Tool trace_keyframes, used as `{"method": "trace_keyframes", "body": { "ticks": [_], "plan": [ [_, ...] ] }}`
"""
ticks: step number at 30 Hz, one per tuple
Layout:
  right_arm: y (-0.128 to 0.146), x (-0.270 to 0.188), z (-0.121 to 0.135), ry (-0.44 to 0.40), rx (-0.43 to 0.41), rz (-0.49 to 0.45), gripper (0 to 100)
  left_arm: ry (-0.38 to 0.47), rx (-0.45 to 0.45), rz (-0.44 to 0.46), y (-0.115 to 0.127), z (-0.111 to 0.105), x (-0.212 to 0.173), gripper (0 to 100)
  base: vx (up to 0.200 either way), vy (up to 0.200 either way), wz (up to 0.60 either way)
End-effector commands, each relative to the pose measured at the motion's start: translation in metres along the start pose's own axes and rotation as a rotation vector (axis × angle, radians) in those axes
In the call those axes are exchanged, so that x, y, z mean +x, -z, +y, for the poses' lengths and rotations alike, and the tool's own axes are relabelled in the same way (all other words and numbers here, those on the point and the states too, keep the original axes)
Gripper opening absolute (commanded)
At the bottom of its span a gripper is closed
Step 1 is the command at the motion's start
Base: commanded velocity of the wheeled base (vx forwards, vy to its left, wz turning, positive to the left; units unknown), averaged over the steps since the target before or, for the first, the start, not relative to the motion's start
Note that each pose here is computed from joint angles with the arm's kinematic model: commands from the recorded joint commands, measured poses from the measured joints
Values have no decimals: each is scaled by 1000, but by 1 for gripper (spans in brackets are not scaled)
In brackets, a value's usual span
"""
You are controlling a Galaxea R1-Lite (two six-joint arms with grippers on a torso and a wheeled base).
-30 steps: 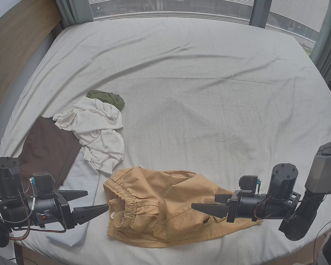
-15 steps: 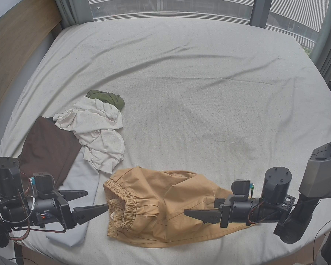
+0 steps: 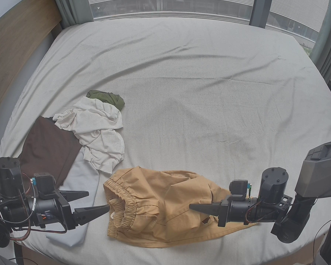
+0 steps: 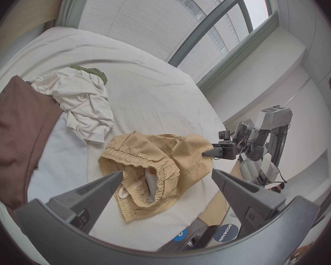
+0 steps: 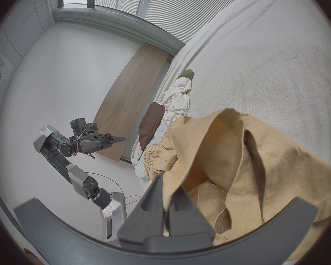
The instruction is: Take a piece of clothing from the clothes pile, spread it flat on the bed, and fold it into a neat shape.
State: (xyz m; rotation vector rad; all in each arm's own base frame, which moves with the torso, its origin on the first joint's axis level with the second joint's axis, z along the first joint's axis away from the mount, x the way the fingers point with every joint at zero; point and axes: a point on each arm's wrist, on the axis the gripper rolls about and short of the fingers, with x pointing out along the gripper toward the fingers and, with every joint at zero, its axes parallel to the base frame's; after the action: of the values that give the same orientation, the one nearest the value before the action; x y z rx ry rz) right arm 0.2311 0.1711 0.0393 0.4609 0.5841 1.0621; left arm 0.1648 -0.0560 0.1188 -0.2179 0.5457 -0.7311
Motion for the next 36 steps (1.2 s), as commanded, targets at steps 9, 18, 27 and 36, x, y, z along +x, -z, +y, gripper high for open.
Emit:
{"method": "trace_keyframes", "body": {
  "ticks": [9, 18, 27, 36],
  "plan": [
    [-23, -29, 8, 22, -13, -102, 0, 96, -28, 121, 20, -3, 42, 100, 0, 0, 0],
    [-25, -31, 5, 32, -11, -111, 0, 106, -53, 154, 39, 2, 60, 100, 0, 0, 0],
    [-28, -35, 4, 42, -13, -128, 0, 107, -60, 173, 50, 9, 76, 100, 0, 0, 0],
    [-31, -37, 5, 43, -20, -140, 0, 139, -39, 127, 59, 11, 92, 100, 0, 0, 0]
  ]
}}
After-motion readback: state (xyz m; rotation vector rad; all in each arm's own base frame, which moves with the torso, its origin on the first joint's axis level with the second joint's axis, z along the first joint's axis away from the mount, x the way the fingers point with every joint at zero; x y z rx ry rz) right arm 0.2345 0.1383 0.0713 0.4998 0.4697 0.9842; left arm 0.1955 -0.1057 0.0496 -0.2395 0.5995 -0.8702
